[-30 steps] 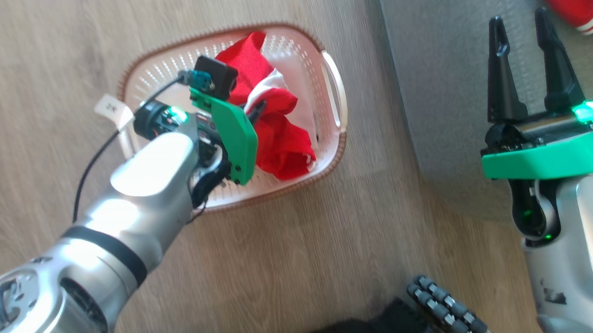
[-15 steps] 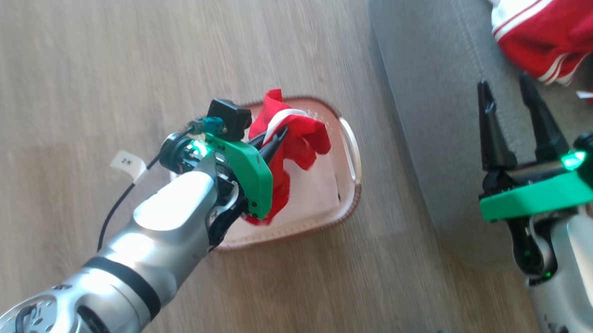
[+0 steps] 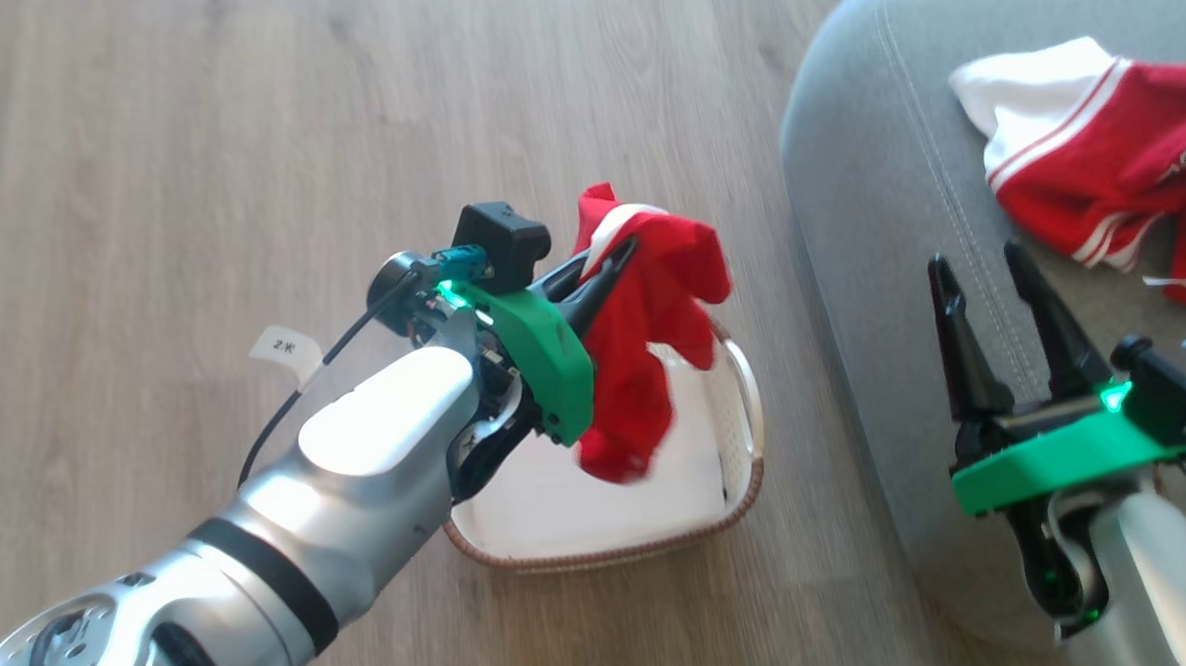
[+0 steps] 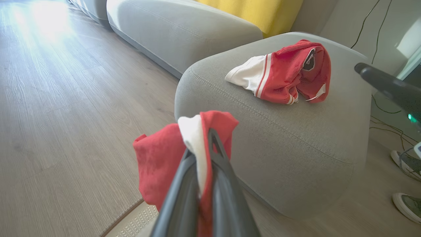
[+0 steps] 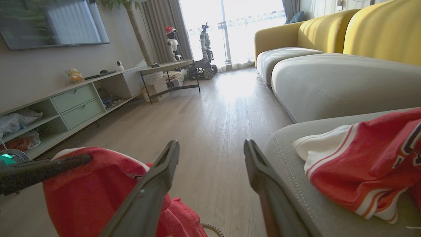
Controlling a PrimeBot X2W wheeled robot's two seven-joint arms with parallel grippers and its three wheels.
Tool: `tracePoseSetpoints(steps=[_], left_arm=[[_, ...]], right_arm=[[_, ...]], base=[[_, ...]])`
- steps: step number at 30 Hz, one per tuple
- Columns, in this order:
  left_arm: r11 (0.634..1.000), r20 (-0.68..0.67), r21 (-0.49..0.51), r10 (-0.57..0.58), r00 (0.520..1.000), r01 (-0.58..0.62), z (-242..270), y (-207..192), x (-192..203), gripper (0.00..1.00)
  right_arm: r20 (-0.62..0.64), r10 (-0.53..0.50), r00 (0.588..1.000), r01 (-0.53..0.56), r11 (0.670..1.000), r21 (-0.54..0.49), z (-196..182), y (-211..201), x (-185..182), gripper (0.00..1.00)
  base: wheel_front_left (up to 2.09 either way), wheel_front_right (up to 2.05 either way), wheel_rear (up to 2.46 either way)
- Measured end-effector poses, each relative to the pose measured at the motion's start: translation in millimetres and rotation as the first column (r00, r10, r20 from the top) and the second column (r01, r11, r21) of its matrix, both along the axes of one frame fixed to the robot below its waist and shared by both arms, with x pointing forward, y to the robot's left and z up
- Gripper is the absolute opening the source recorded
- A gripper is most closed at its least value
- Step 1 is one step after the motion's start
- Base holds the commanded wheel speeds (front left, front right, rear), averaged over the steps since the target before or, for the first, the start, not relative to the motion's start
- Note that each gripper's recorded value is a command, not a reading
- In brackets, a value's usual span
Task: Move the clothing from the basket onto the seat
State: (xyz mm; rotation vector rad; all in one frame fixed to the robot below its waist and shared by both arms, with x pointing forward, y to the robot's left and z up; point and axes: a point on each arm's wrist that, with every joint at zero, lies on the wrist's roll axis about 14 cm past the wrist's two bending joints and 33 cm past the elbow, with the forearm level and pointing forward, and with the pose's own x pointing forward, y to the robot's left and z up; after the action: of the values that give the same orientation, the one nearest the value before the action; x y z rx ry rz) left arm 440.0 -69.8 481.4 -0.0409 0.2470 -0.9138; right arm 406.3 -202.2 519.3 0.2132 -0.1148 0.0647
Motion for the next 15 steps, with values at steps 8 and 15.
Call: tracePoseSetpoints(steps=[8, 15], left_arm=[[0.997, 0.135, -0.075, 0.011, 0.991, -0.001, 64, 1, -16, 0.00], [0.990, 0.207, -0.139, 0.024, 0.978, 0.005, 109, 1, -31, 0.00]], right_arm=[[0.010, 0.041, 0.999, -0.041, 0.999, 0.010, 8, 12, -22, 1.00], [0.008, 0.118, 0.993, -0.118, 0.993, 0.018, 10, 36, -38, 1.00]], base=[[0.00, 0.00, 0.00], [0.00, 0.00, 0.00]])
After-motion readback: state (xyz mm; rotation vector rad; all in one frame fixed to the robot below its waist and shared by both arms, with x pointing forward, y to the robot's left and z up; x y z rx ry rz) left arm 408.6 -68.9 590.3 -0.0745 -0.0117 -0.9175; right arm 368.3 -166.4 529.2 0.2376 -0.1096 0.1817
